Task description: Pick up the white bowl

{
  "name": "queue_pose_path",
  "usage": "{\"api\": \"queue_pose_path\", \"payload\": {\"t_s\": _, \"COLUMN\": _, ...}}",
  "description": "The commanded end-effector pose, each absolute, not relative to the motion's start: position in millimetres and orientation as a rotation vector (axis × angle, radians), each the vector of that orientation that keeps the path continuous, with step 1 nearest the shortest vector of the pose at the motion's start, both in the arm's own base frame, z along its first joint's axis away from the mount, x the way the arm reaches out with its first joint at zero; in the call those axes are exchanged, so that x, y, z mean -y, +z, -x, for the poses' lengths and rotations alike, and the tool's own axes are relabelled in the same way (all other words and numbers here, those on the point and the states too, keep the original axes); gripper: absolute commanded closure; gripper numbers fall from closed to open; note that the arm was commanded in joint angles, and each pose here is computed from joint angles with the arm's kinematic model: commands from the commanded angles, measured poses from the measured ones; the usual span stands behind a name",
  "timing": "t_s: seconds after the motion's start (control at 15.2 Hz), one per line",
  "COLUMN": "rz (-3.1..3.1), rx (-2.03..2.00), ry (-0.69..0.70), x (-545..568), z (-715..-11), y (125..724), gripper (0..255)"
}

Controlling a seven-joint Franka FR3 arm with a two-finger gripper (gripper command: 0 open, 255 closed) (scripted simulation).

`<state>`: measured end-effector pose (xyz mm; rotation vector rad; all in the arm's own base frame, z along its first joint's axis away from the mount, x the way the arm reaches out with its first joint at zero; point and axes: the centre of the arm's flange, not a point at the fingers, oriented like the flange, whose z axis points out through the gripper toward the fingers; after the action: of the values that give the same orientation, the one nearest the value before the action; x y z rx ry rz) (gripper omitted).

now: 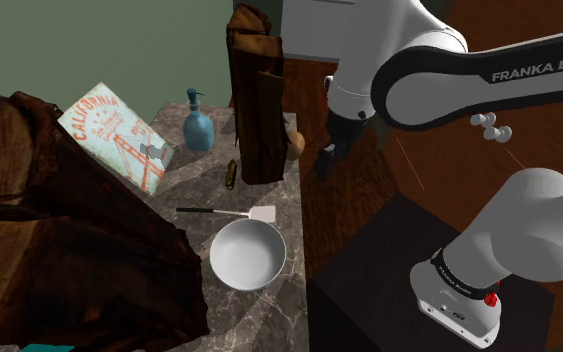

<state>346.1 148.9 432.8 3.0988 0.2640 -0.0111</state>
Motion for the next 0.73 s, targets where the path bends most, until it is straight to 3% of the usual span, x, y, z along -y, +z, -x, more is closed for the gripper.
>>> {"api": "queue_pose_path", "payload": {"t_s": 0.0, "rz": -3.112, "rx": -0.253, "ry": -0.015, "x": -167.1, "z": -355.2, "y": 415.1, "gripper": 0}}
{"api": "queue_pose_path", "payload": {"t_s": 0.66, "rz": -3.167, "rx": -0.203, "ry": -0.043, "x": -258.3, "z": -388.0, "y": 332.9, "gripper": 0}}
